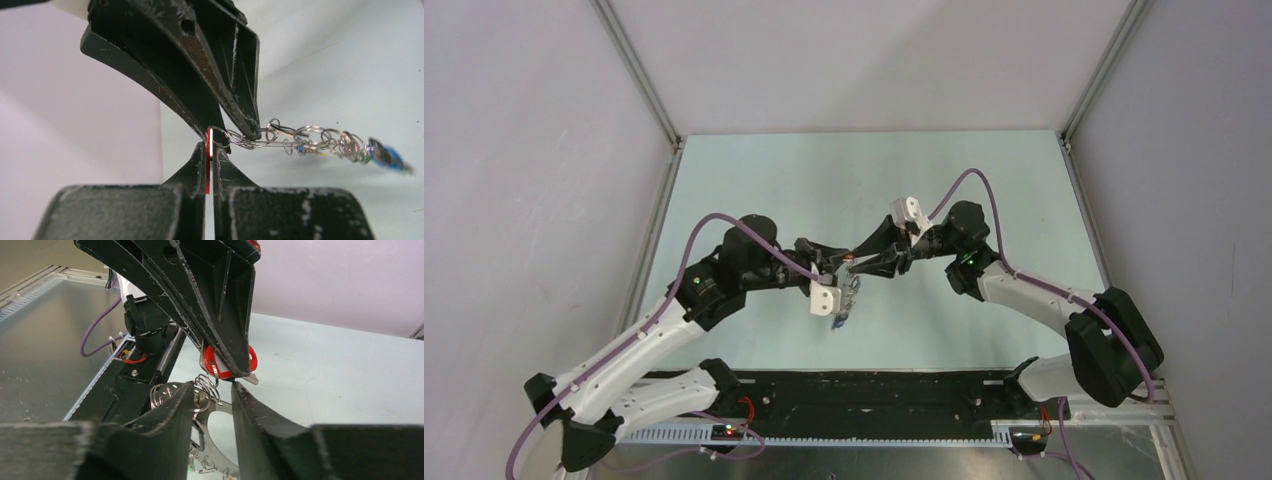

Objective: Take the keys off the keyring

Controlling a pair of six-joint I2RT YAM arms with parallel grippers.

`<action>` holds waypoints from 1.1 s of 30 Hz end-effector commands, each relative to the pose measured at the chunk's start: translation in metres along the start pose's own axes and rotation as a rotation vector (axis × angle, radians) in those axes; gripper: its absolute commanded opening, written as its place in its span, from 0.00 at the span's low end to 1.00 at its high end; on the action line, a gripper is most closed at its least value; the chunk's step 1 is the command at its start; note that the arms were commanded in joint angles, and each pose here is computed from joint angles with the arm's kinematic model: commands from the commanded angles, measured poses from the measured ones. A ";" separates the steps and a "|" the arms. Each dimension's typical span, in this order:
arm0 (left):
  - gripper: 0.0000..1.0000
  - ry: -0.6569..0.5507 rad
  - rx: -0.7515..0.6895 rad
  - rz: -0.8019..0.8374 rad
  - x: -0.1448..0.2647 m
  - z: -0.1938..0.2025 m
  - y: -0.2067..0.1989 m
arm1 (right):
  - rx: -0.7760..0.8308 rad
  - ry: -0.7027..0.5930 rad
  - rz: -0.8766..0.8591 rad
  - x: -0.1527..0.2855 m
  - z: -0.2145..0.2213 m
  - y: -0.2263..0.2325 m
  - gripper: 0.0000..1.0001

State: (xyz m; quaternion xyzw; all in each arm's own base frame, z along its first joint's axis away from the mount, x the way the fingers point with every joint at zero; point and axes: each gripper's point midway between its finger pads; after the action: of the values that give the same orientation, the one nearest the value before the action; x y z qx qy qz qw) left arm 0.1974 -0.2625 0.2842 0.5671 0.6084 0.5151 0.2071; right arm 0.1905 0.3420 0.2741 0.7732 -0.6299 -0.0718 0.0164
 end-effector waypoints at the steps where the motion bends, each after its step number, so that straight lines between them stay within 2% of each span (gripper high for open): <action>1: 0.00 -0.068 -0.086 -0.087 0.008 -0.019 0.025 | 0.058 -0.049 -0.080 -0.006 -0.028 0.012 0.33; 4: 0.00 -0.061 -0.096 -0.099 0.010 -0.019 0.028 | 0.047 -0.047 -0.095 -0.007 -0.026 0.014 0.26; 9: 0.00 -0.039 -0.110 -0.123 0.015 -0.017 0.033 | 0.013 -0.037 -0.084 -0.003 -0.023 0.010 0.21; 11: 0.00 -0.033 -0.111 -0.130 0.016 -0.016 0.034 | 0.007 -0.038 -0.071 -0.002 -0.024 0.008 0.06; 13: 0.00 -0.024 -0.109 -0.135 0.016 -0.015 0.034 | 0.004 -0.041 -0.055 0.001 -0.026 0.006 0.00; 23: 0.00 0.016 -0.093 -0.157 0.018 -0.006 0.032 | -0.037 -0.067 0.089 0.018 -0.036 -0.017 0.00; 33: 0.00 -0.005 -0.044 -0.070 -0.004 0.002 0.007 | -0.048 -0.171 0.207 0.028 -0.066 -0.030 0.00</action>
State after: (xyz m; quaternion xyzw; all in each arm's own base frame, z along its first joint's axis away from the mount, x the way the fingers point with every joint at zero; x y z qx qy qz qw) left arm 0.2066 -0.2567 0.2853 0.5317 0.6202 0.5329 0.2208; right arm 0.2150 0.3232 0.2923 0.7320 -0.6684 -0.1253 0.0414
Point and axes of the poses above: each gripper's point midway between its finger pads, its own x axis back along the fingers, its own y axis along the line the jaws close on, z = x × y, and after that the axes turned 13 degrees about -x, right-handed
